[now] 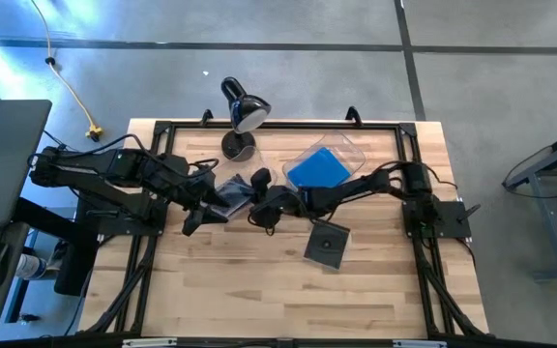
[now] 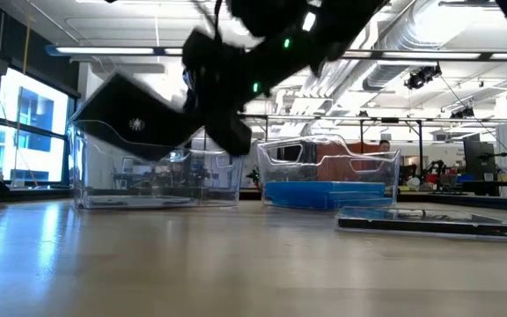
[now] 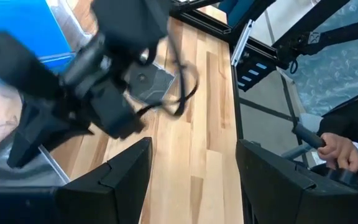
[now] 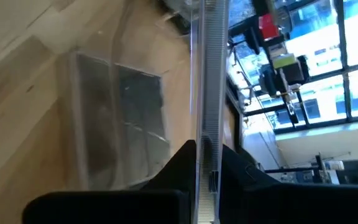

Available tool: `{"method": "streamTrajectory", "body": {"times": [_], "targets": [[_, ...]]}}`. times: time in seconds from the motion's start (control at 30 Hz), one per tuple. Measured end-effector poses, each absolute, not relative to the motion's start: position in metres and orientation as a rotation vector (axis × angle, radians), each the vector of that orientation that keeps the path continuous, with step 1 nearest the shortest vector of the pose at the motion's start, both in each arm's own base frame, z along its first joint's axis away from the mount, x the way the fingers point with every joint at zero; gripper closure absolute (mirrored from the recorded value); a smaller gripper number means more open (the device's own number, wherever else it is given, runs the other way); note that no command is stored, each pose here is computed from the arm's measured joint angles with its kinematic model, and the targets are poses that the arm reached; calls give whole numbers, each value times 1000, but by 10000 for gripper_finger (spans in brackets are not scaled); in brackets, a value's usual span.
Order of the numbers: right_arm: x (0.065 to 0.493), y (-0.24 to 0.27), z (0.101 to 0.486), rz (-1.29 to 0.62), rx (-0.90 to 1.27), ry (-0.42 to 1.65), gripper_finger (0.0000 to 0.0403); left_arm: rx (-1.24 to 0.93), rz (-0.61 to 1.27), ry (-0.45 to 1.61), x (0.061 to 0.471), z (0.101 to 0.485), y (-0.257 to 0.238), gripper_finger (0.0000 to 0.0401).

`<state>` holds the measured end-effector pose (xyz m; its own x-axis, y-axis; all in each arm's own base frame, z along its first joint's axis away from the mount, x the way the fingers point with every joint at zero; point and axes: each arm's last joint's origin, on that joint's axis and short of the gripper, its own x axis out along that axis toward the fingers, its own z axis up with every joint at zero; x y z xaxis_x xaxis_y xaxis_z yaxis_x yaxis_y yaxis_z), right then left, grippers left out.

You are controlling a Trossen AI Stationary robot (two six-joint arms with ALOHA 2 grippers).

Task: Pick & place jewel cases by type
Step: Put the left black CD case into the left transparent bin

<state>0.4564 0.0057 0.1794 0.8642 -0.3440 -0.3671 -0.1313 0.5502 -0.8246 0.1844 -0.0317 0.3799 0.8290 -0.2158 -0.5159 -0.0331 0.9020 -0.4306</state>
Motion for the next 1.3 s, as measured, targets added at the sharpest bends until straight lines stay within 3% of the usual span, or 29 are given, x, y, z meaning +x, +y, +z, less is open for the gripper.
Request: {"method": "streamTrajectory", "body": {"times": [0.17, 0.37, 0.63, 0.8, 1.03, 1.3], "targets": [[465, 4, 160, -220, -1228, 667, 374, -442, -101, 591, 184, 380, -32, 171], [481, -2, 165, -166, -1076, 626, 373, -443, -104, 595, 184, 380, -32, 171], [480, -8, 163, -179, -1037, 704, 368, -439, -89, 646, 181, 375, -31, 171], [480, -5, 162, -109, -994, 671, 340, -439, -89, 645, 182, 375, -31, 171], [480, -9, 163, -151, -998, 686, 291, -439, -89, 642, 182, 376, -31, 171], [480, 12, 164, -135, -929, 648, 284, -439, -86, 641, 182, 376, -31, 171]]}}
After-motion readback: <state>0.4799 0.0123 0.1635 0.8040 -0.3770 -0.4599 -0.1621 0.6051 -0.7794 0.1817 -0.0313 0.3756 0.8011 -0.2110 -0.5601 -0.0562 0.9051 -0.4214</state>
